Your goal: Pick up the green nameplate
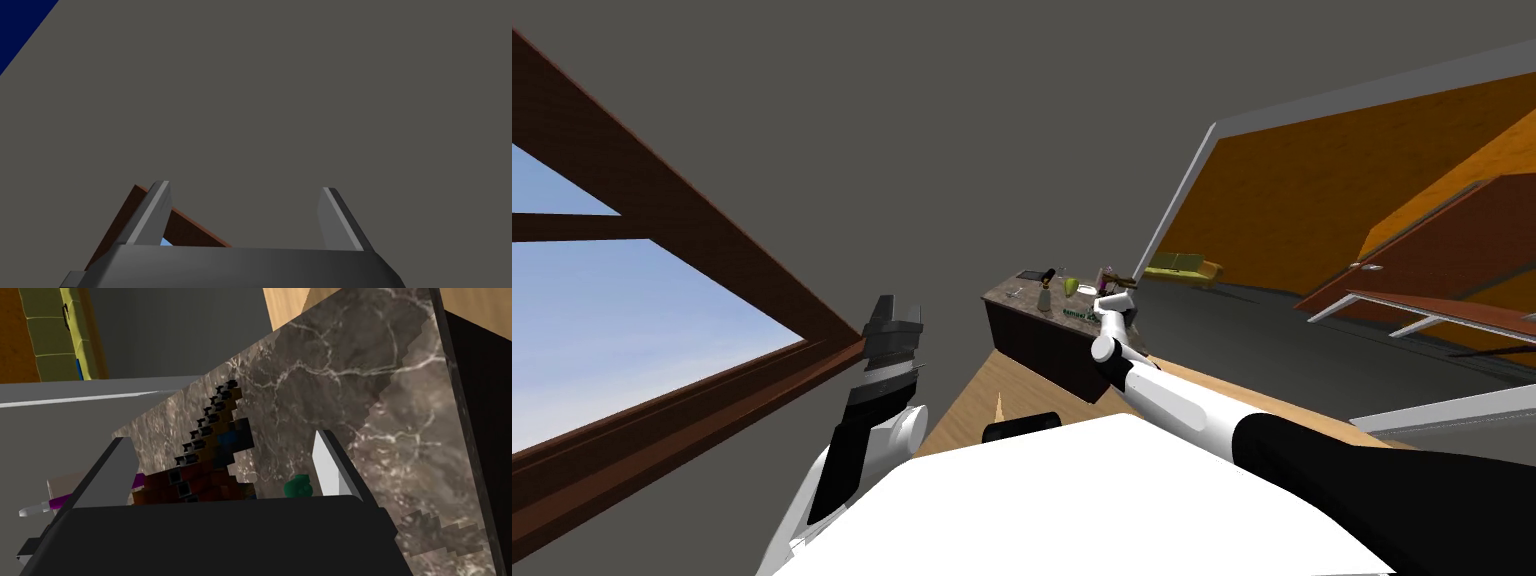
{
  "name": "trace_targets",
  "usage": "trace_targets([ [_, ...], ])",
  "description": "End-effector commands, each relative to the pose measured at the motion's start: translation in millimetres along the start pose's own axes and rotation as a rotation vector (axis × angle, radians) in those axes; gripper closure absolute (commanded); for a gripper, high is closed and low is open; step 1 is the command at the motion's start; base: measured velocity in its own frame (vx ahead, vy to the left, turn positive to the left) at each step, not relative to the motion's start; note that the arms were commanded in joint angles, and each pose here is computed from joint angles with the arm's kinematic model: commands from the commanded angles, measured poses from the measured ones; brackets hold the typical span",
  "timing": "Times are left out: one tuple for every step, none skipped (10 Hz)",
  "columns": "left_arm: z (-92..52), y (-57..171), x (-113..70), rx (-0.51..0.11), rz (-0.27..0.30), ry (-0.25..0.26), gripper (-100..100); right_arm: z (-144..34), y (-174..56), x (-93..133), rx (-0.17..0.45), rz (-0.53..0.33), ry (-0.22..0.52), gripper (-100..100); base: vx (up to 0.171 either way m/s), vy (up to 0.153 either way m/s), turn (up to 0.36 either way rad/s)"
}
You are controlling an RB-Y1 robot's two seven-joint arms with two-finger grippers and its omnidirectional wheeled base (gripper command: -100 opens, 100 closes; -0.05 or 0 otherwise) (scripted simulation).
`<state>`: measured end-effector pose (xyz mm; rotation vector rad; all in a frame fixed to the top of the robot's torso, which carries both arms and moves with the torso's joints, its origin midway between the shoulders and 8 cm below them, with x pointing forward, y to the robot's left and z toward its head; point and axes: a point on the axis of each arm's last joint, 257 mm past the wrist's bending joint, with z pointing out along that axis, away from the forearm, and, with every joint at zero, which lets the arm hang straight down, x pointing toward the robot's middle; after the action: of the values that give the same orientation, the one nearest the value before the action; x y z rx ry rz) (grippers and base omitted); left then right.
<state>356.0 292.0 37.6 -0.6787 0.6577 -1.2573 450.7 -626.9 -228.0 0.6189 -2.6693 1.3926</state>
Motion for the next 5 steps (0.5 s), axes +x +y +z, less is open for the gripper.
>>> trace_targets([
  [0.0, 0, 0.0, 0.000, 0.000, 0.000, 0, -4.0, 9, -19, -0.058, 0.040, -0.049, -100, -0.012, -0.014, 0.124],
  [0.0, 0, 0.0, 0.000, 0.000, 0.000, 0, -4.3, 11, -22, -0.066, 0.048, -0.062, -100, -0.014, -0.019, 0.091],
  [0.0, 0, 0.0, 0.000, 0.000, 0.000, 0, -10.5, 18, -39, -0.115, 0.079, -0.099, -100, -0.018, -0.020, 0.110],
  [0.0, 0, 0.0, 0.000, 0.000, 0.000, 0, -11.2, 20, -43, -0.125, 0.088, -0.113, -100, -0.016, -0.019, 0.061],
  [0.0, 0, 0.0, 0.000, 0.000, 0.000, 0, -18.6, 27, -59, -0.173, 0.118, -0.152, -100, -0.017, -0.018, 0.106],
])
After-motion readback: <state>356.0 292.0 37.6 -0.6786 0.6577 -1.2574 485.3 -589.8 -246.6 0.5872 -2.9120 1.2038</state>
